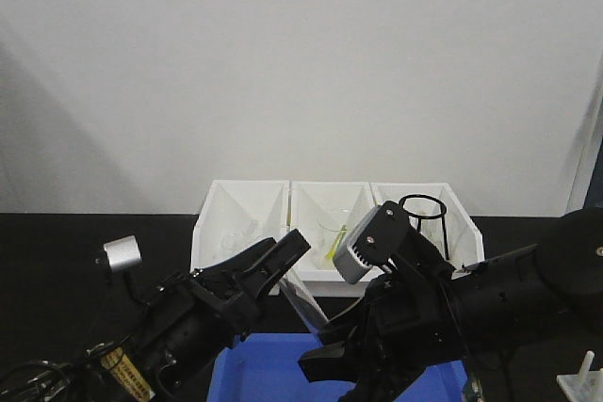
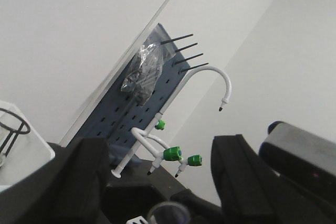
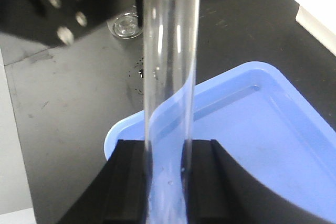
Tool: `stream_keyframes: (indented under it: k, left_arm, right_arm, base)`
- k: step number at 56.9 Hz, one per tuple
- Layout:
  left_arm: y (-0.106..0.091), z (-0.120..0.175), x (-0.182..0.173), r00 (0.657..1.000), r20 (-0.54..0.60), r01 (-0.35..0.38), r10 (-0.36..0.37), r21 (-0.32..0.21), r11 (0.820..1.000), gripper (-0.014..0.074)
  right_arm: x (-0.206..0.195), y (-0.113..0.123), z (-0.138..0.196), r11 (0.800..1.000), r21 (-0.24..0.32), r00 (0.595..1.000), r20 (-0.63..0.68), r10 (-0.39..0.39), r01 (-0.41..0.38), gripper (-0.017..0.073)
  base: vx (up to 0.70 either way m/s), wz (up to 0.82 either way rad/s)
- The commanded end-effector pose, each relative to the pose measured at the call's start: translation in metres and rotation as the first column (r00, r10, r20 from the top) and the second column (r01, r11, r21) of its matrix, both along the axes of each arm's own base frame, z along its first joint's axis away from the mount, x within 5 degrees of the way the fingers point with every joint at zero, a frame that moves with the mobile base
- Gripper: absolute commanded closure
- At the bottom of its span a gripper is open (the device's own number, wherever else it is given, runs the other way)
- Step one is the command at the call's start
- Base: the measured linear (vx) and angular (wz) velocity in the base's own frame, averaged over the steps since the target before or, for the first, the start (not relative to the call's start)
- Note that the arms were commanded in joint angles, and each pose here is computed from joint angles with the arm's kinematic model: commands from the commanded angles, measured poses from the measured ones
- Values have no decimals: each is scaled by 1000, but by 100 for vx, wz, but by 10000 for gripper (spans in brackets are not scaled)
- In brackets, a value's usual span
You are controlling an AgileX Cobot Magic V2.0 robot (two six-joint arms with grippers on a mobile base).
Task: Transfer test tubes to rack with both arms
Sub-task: 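Open the left gripper and lift the tube away with the right gripper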
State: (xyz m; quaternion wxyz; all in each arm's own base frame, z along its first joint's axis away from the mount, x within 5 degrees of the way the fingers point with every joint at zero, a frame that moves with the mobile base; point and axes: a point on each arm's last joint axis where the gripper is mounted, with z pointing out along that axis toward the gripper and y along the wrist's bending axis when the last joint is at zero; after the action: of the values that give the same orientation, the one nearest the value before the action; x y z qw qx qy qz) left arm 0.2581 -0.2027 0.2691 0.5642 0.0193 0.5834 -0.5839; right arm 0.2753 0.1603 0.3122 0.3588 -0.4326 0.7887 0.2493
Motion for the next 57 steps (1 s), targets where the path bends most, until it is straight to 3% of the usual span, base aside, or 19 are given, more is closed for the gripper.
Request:
stream_keyframes:
  k: [1,14,22,28,33,40,44,57]
  left_arm:
    - [11,48,-14,972,234,50,4,-226,973,73]
    - [22,61,-16,963,267,32,36,-245,969,73]
    - [26,65,-17,961,274,24,46,-246,969,73]
    - [24,63,-17,961,274,36,26,-218,975,73]
    - [23,59,-18,966,260,37,15,-194,980,73]
    - [25,51,-20,972,235,32,11,-177,984,73]
    - [25,47,-21,975,221,29,9,-169,985,73]
    - [28,28,-27,986,166,23,-1,-131,991,73]
  right_arm:
    - [-1,0,23,997,69,997,65,-34,30,567]
    - [7,-3,35,978,150,977,138,-162,141,567]
    - [9,-12,55,942,232,928,226,-296,244,567]
    - [7,-22,72,907,285,870,301,-391,309,567]
    - [2,-33,85,862,343,799,355,-486,373,567]
    - [-9,-51,90,778,422,688,379,-619,467,567]
    - [-19,-62,89,748,435,630,409,-660,501,567]
    - [-58,-100,78,600,520,414,438,-798,607,565]
  base:
    - [0,0]
    - [0,0]
    - [0,0]
    - [0,0]
    - [0,0]
    - [0,0]
    - [0,0]
    - [0,0]
